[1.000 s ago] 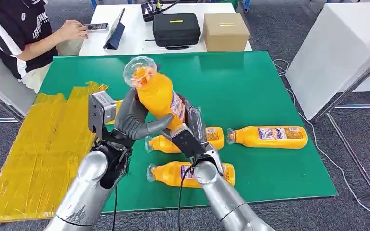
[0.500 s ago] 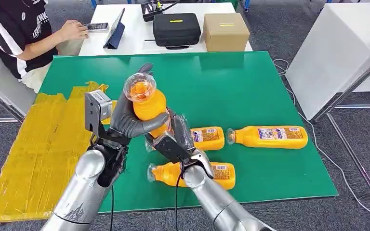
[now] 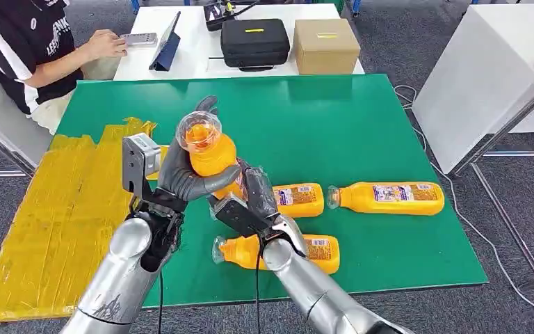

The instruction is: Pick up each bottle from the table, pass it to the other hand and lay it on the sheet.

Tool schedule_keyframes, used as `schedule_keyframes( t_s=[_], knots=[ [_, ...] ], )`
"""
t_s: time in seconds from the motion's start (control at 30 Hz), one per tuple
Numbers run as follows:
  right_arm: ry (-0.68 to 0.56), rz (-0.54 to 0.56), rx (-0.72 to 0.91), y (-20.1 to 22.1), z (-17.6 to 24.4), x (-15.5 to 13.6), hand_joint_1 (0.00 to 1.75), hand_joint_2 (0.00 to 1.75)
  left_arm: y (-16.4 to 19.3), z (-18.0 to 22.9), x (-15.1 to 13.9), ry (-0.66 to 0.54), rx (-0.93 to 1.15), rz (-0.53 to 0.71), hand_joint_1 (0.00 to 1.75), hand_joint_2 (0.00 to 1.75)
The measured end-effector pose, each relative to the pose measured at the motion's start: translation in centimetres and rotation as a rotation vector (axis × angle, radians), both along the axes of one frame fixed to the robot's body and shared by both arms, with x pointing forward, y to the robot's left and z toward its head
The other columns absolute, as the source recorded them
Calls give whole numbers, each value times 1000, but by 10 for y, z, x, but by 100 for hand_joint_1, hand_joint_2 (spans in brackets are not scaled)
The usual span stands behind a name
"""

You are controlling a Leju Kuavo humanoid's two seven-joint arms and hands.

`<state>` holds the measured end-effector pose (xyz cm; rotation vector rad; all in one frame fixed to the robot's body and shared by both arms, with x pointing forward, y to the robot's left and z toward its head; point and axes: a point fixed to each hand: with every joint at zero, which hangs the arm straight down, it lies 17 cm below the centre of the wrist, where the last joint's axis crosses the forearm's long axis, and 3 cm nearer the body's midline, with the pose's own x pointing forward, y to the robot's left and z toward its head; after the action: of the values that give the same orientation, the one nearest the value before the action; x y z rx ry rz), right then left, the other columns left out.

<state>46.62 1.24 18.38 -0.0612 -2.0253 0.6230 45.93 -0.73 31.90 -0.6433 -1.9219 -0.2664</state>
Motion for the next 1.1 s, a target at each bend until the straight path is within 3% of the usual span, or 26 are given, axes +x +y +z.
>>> schedule_keyframes(
  t_s=[0.33, 0.4, 1.1],
  knots=[
    [-8, -17, -20, -2, -3, 1, 175, 175, 1, -3, 0, 3, 2, 2, 3, 175],
    [-3, -23, -14, -3, -4, 1, 175, 175, 1, -4, 1, 5, 3, 2, 169, 175],
    [-2, -59, 46, -27, 1, -7, 175, 175, 1, -5, -1, 8, -18, -7, 175, 175]
  ],
)
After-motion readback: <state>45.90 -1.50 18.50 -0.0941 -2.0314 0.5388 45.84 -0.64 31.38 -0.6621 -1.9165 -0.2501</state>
